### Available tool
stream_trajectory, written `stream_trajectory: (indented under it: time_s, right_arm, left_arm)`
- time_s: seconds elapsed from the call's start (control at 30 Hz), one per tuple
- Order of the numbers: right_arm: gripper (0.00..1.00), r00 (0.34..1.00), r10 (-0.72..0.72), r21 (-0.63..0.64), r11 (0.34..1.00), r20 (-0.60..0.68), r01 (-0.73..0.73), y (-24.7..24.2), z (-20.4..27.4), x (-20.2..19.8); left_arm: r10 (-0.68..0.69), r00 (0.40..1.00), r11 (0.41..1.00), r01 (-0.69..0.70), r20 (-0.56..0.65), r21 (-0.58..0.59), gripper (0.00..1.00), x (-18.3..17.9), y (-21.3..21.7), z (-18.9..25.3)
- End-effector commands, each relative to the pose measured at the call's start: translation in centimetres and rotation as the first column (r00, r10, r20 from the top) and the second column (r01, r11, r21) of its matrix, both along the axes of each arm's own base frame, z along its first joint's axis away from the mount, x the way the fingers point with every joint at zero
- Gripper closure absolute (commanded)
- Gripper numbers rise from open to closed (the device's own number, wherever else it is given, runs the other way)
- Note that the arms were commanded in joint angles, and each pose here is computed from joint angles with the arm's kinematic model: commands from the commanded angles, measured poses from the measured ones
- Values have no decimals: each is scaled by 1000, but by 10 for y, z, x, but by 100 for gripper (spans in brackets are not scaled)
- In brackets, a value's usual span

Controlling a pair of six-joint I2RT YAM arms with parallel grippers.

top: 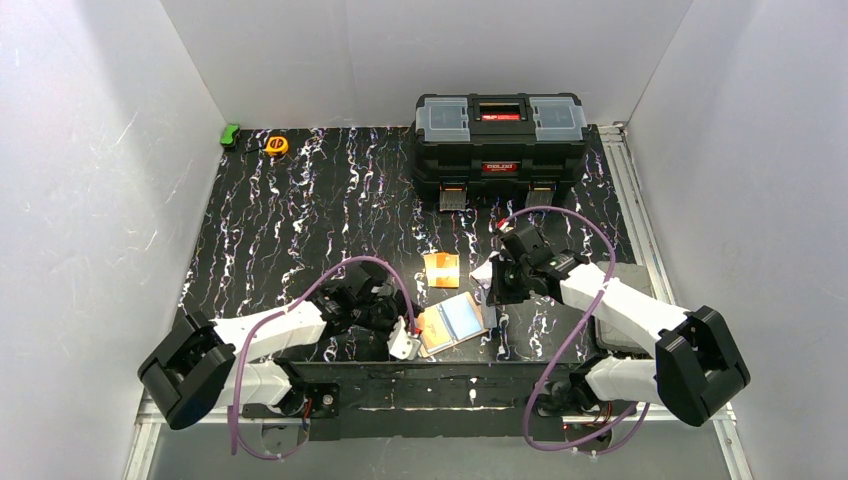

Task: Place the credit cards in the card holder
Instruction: Insert the credit card into the card holder.

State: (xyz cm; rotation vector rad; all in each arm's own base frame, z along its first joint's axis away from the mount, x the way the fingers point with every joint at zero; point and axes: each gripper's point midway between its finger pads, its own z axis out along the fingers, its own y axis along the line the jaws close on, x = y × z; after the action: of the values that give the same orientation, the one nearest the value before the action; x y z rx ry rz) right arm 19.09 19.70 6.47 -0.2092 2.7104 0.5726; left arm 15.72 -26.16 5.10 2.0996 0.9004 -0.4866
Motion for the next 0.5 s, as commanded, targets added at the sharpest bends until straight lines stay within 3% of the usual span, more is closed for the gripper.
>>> stream_trajectory:
  time_s: [0.0,0.47]
  right_arm:
    - [99,997,-9,42,999,73,6,6,10,10]
    - [99,995,-25,69,997,95,19,13,6,19]
  left_arm:
    - [-50,999,998,50,-5,-31,45,-8,-4,-1]
    - [-70,997,998,70,-10,5,56,-14,3,-14]
